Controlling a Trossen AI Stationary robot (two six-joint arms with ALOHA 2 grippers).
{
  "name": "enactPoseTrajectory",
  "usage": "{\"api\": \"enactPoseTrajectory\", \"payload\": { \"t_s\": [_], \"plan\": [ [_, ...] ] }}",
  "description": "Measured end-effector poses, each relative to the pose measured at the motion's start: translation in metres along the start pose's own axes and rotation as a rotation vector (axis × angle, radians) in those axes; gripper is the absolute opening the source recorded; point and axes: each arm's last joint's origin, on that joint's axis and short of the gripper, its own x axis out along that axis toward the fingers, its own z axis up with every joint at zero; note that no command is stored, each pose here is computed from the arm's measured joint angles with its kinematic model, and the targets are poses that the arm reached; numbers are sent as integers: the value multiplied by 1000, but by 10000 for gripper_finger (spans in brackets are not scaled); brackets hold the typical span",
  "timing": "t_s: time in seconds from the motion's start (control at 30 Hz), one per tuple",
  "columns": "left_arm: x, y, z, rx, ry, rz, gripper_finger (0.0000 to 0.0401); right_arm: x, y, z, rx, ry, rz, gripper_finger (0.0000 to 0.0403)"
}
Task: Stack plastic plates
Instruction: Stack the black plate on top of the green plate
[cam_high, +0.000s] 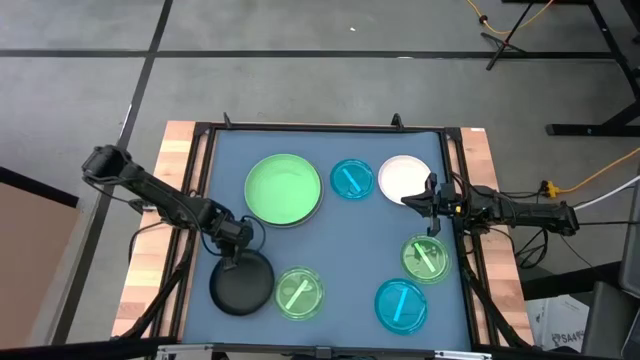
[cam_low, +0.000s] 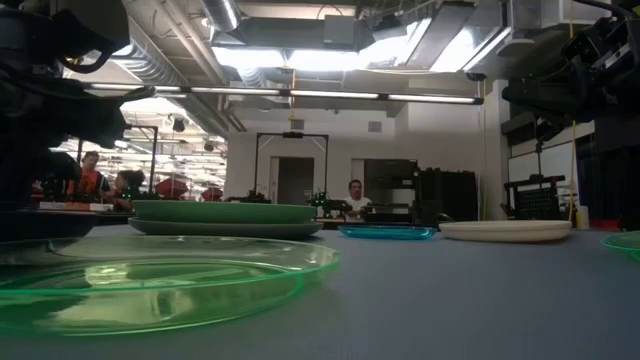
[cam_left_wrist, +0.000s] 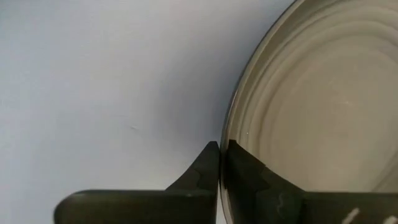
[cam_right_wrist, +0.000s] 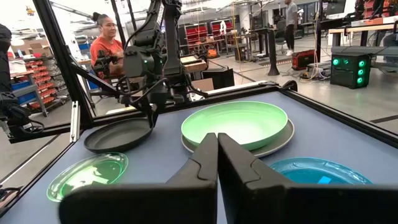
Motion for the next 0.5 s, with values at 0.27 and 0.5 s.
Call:
{"api": "enactPoseTrajectory", "payload": {
  "t_s": [0.27, 0.5],
  "plan": [
    [-13, -11, 10, 38, -27, -25, 7, 0, 0, 0, 0, 0, 0, 0],
    [-24, -20, 18, 46, -66, -60, 7, 0, 0, 0, 0, 0, 0, 0]
  ]
}}
